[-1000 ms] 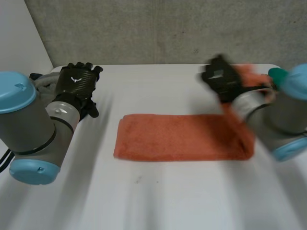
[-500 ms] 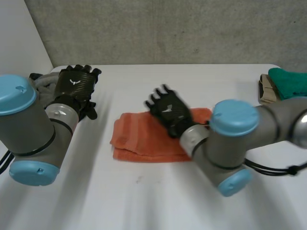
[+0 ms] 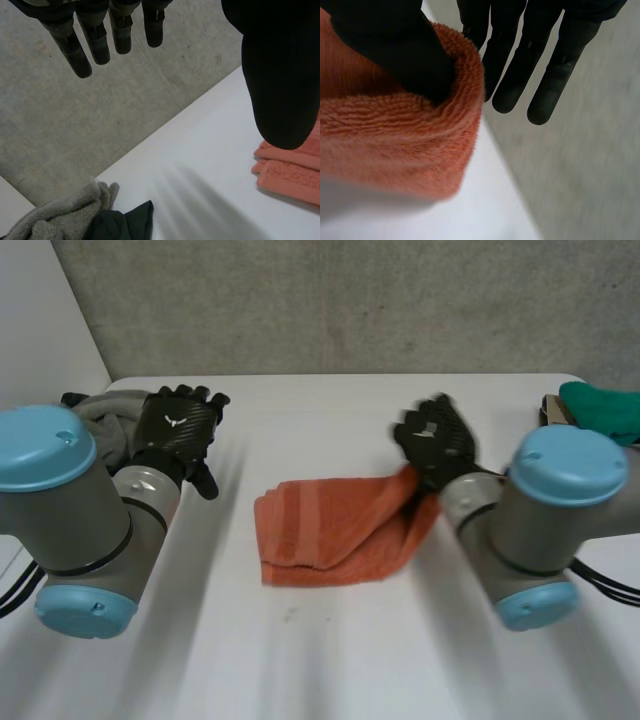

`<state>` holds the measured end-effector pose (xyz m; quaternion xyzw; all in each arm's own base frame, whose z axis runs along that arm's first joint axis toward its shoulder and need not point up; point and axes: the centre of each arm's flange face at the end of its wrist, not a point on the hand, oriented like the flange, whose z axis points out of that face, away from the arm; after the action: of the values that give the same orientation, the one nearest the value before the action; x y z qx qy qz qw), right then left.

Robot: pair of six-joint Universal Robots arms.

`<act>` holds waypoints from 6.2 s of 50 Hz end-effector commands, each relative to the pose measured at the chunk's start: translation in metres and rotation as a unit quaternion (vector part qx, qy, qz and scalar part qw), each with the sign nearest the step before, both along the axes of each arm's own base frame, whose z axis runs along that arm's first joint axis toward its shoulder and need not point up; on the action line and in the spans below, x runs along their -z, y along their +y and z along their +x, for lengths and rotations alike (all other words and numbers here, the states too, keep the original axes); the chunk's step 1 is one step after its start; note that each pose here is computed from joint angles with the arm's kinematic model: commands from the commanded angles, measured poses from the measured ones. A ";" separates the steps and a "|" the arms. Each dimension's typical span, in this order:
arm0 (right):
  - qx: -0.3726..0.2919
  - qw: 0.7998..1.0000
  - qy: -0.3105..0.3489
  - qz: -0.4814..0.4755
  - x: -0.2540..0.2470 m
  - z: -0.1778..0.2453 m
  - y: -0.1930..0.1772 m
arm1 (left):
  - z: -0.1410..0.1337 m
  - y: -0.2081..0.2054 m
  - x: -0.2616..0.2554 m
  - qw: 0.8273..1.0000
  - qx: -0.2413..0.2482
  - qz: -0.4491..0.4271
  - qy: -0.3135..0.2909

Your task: Fold the laundry.

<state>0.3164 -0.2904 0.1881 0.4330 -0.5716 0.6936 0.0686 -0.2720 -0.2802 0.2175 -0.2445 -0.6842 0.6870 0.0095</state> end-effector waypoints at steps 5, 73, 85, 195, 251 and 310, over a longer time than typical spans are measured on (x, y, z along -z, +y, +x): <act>-0.272 0.960 0.058 0.043 0.052 0.092 0.108 | 0.003 0.004 -0.006 1.000 -0.002 -0.003 0.003; 0.020 0.952 -0.126 0.279 0.025 0.032 0.013 | -0.057 0.027 0.049 0.990 0.001 0.110 -0.087; -0.054 0.973 -0.080 0.210 0.014 0.046 0.084 | -0.074 0.026 -0.047 0.991 0.134 0.007 0.010; 0.044 0.958 -0.276 -0.068 0.022 -0.352 -0.240 | -0.099 0.043 -0.087 0.947 0.303 0.022 0.101; -0.008 0.998 -0.030 0.046 0.008 -0.076 0.014 | 0.177 -0.224 0.054 0.959 -0.159 -0.073 -0.222; 0.096 0.990 -0.071 0.076 -0.005 -0.119 0.002 | -0.108 0.026 -0.046 0.971 0.205 0.036 0.117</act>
<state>0.1949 -0.2962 0.1967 0.3145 -0.6495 0.6885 0.0724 -0.4447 -0.2123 0.2063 -0.3406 -0.6419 0.6004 0.3340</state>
